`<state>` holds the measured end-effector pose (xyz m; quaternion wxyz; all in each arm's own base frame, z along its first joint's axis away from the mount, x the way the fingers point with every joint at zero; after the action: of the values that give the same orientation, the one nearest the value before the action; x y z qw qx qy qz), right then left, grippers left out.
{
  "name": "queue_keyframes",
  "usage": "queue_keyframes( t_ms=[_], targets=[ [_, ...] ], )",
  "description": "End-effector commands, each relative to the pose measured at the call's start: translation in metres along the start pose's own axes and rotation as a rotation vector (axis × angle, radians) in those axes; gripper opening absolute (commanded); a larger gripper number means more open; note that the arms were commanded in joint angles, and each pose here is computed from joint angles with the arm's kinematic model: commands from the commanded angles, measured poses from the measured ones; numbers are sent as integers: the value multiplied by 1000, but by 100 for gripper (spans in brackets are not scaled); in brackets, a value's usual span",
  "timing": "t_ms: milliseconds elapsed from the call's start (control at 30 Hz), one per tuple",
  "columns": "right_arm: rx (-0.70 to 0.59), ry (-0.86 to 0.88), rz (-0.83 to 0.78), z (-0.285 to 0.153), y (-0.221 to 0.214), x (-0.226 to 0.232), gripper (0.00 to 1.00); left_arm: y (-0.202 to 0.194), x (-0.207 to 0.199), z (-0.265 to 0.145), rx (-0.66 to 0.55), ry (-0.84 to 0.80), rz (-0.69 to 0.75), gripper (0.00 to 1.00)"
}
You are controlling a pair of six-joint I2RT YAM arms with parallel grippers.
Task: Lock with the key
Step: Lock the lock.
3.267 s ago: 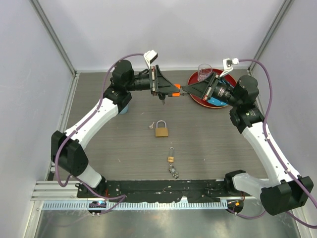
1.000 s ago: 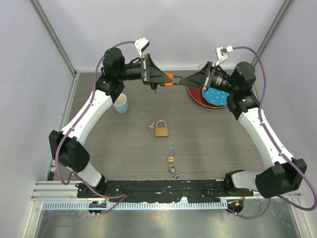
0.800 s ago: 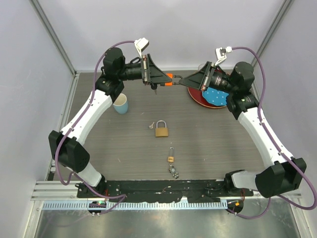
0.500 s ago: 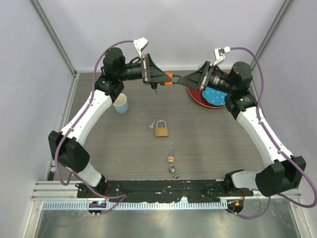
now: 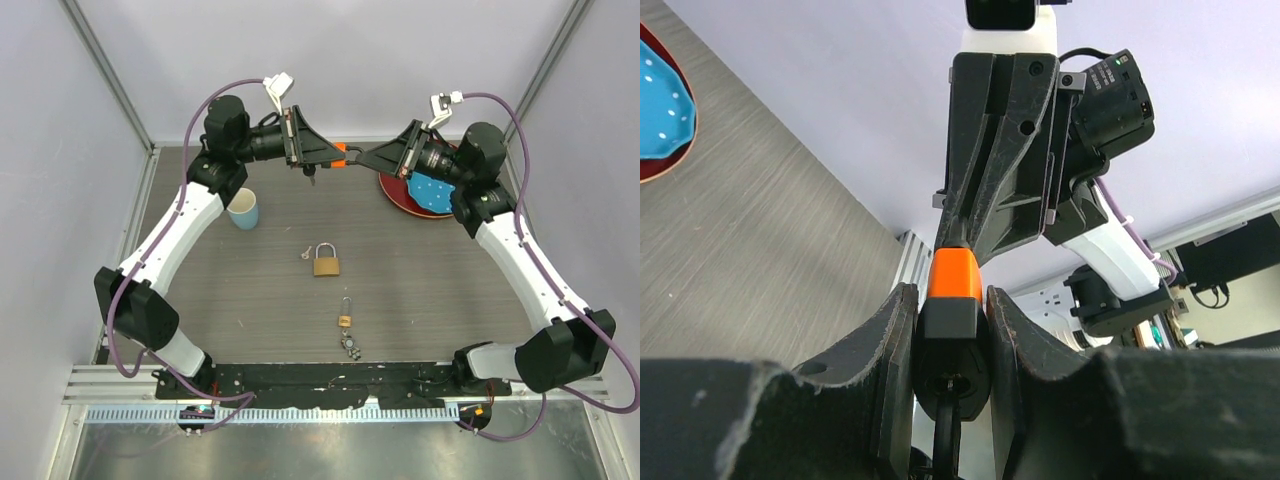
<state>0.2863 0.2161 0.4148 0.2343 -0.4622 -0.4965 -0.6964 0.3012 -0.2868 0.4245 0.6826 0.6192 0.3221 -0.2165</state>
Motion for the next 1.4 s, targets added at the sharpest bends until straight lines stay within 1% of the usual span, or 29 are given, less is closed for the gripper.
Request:
queue_keyframes(
  t_ms=[0, 467, 633, 733, 833, 867, 900, 933, 967, 1033, 1067, 1167, 1267, 1367],
  targets=[
    [89, 179, -111, 18, -18, 53, 1, -14, -19, 21, 31, -43, 18, 0],
    [143, 200, -112, 27, -29, 59, 1, -13, -16, 38, 24, -46, 17, 0],
    [106, 140, -131, 25, -24, 53, 2, -16, -8, 33, 19, -2, 10, 0],
    [76, 122, -132, 19, -18, 51, 4, -17, 1, 24, 0, 33, 0, 0],
    [32, 93, -134, 11, -8, 45, 11, -15, 10, 9, -39, 99, -21, 0],
    [21, 80, -128, 9, -5, 42, 20, -11, 13, 3, -60, 119, -21, 0],
    [5, 70, -131, 5, -1, 39, 25, -12, 18, -1, -72, 140, -29, 0],
    [-6, 65, -132, 3, 2, 39, 29, -8, 14, -6, -90, 146, -17, 0],
    [-19, 60, -132, 1, 4, 39, 41, -8, 16, -9, -100, 158, -20, 0],
    [-56, 42, -132, -3, 12, 36, 54, -3, 15, -17, -134, 183, -15, 0],
    [-70, 36, -135, -4, 15, 35, 63, -2, 16, -18, -144, 190, -14, 0],
    [-132, 18, -134, -8, 27, 36, 76, 1, 14, -21, -168, 196, -22, 0],
    [-189, 10, -123, -11, 35, 37, 81, 5, 7, -22, -199, 171, -18, 0],
    [-227, -2, -112, -13, 40, 36, 83, 11, 2, -23, -231, 163, -1, 0]
  ],
)
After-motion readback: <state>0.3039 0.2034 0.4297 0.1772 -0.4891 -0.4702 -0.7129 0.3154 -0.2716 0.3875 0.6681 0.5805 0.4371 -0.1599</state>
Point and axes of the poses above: each gripper's point midway between its finger pads, its own z axis out along the fingers, its own x axis along the line the jaws close on, y = z × x, the point moved 4 cm from there along -z, back along the fingers, and after that the axes turned 8 degrees about z, right-handed, at the moved point
